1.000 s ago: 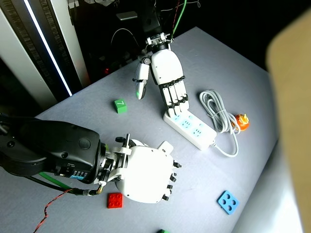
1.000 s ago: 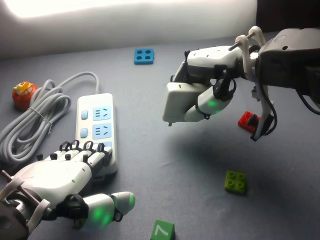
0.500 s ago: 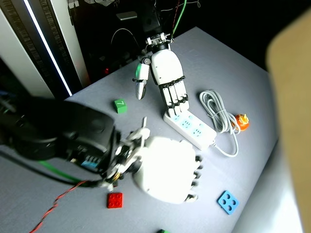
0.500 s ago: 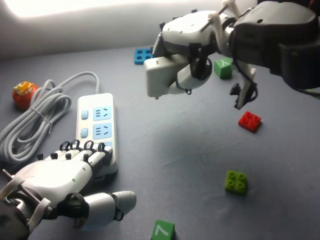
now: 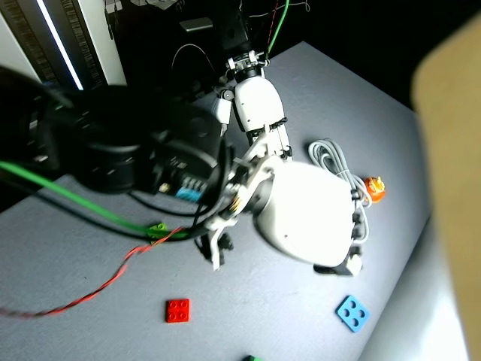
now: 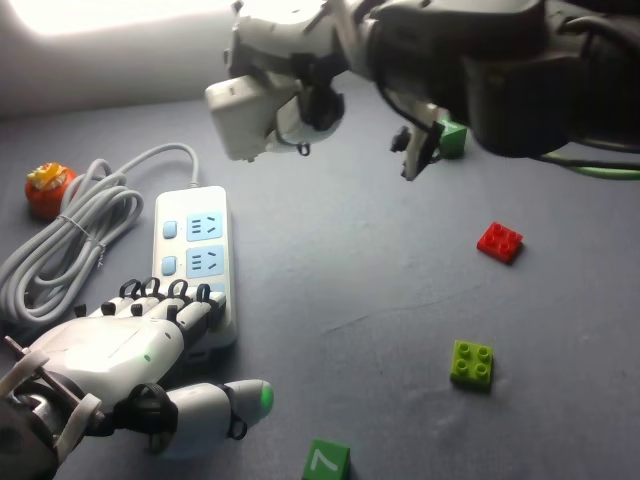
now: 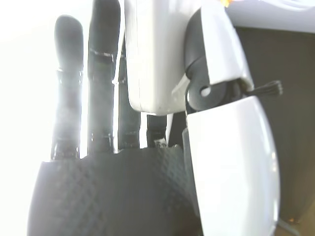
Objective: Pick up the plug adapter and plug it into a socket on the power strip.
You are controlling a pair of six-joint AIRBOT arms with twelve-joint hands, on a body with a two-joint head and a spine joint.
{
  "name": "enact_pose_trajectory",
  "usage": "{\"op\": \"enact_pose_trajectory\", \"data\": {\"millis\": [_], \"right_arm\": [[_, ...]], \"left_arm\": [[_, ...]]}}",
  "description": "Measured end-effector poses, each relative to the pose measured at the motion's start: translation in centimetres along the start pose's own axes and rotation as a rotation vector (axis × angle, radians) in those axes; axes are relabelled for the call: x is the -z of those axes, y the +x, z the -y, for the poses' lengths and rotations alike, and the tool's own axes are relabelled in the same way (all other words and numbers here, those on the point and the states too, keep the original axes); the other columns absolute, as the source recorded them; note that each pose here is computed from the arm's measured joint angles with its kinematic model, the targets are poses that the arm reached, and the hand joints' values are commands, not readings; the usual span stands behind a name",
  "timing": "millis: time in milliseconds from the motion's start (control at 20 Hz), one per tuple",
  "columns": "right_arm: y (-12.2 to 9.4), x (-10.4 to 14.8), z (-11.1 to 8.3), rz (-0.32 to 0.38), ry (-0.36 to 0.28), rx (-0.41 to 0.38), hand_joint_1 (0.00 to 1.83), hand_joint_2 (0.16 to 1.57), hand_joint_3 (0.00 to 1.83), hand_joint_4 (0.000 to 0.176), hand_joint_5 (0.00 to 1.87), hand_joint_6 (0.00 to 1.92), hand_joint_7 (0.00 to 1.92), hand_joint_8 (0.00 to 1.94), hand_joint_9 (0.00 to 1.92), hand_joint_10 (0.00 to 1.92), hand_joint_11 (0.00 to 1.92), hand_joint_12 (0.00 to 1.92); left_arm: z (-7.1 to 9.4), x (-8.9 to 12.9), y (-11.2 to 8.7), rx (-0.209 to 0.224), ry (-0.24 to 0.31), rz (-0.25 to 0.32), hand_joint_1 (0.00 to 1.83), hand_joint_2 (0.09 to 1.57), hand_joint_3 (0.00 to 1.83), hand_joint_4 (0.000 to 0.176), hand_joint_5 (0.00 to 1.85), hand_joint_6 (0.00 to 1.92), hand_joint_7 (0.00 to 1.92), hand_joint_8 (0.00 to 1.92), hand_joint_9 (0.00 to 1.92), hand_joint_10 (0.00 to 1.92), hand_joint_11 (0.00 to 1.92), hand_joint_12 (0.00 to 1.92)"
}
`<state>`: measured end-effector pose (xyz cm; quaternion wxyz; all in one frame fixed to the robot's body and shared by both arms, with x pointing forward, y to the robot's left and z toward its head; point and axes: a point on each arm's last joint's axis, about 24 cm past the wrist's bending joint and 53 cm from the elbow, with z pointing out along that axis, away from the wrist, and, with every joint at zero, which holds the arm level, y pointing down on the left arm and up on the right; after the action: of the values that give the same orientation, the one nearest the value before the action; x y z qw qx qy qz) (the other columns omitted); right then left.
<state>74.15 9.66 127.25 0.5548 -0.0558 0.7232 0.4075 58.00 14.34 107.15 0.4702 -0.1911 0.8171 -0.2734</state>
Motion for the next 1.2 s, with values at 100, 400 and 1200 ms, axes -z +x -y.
{"op": "enact_pose_trajectory", "data": {"millis": [100,400,1200], "right_arm": [[-0.6,-0.1,-1.3,0.009,-0.020,0.044,1.24,1.10,0.00,0.000,0.93,0.96,1.09,0.95,1.02,0.71,0.66,1.35],[-1.4,1.2,-2.9,0.038,-0.138,0.236,1.23,1.12,0.00,0.000,0.90,1.01,1.05,1.02,1.00,0.71,0.61,1.36],[3.3,-0.4,1.0,-0.244,0.087,-0.122,1.23,1.11,0.00,0.000,0.94,0.96,1.07,0.96,1.01,0.72,0.60,1.41]], "left_arm": [[0.2,0.0,-0.1,0.004,0.003,0.000,0.00,1.23,0.00,0.000,0.05,0.01,0.07,0.00,0.07,0.01,0.00,0.18],[0.2,-0.1,-0.2,0.002,0.003,0.003,0.00,1.23,0.00,0.000,0.07,0.00,0.07,0.00,0.06,0.00,0.00,0.16],[0.1,-0.1,-0.1,0.002,0.002,0.000,0.00,1.23,0.00,0.000,0.05,0.00,0.06,0.00,0.05,0.00,0.00,0.14]]}}
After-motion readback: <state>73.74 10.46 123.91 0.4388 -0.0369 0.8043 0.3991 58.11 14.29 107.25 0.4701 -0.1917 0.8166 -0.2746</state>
